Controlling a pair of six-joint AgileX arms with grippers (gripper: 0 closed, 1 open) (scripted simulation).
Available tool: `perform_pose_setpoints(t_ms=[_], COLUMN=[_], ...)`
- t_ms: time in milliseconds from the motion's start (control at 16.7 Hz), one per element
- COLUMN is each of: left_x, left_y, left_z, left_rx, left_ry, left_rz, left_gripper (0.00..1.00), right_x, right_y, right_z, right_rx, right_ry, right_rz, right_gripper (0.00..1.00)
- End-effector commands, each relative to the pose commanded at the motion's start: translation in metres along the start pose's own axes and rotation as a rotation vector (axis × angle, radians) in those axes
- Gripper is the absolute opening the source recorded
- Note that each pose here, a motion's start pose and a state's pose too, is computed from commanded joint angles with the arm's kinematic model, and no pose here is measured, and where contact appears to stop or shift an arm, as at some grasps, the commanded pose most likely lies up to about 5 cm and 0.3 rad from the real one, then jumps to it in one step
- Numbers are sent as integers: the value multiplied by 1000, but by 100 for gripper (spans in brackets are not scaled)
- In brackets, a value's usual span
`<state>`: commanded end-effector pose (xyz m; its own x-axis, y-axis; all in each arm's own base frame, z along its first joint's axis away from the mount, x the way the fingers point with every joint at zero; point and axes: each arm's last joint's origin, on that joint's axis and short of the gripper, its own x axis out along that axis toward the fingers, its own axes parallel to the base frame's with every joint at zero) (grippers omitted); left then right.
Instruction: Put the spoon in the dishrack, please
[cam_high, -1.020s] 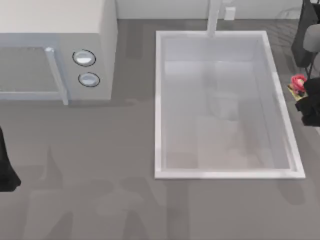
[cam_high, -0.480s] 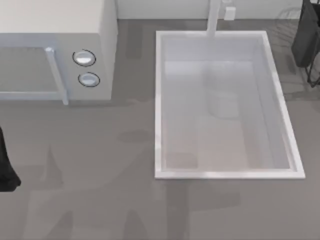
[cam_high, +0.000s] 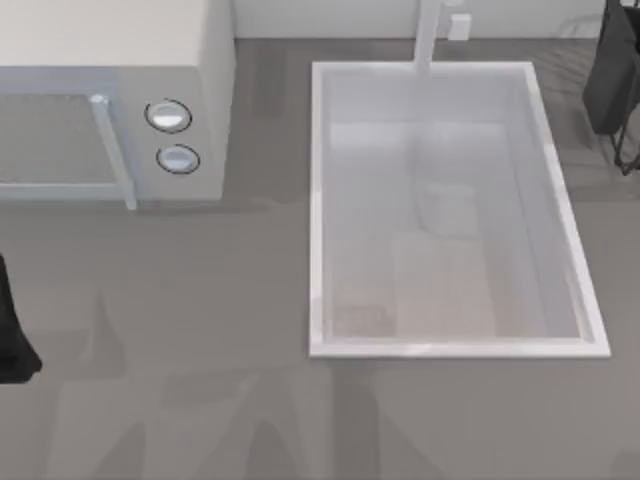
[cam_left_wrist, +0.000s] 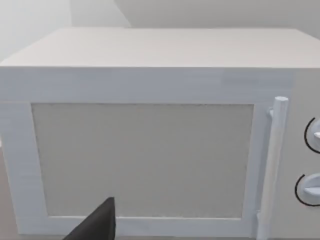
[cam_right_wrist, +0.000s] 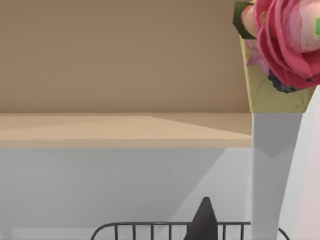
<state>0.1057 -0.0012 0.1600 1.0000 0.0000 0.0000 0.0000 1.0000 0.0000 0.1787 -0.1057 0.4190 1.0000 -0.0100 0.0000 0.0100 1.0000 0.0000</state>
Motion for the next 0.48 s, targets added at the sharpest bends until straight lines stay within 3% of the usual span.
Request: perform_pose_setpoints(t_ms=[300, 480], left_x=[0, 0], left_y=[0, 0], left_z=[0, 0], left_rx=[0, 0], left_ry=[0, 0], left_rz=[0, 0], left_gripper=[100, 100], right_x=[2, 21], right_y=[0, -9], right_z=[0, -8], right_rx=[2, 6], right_ry=[1, 5], right_rz=[2, 0], right_gripper=[0, 0])
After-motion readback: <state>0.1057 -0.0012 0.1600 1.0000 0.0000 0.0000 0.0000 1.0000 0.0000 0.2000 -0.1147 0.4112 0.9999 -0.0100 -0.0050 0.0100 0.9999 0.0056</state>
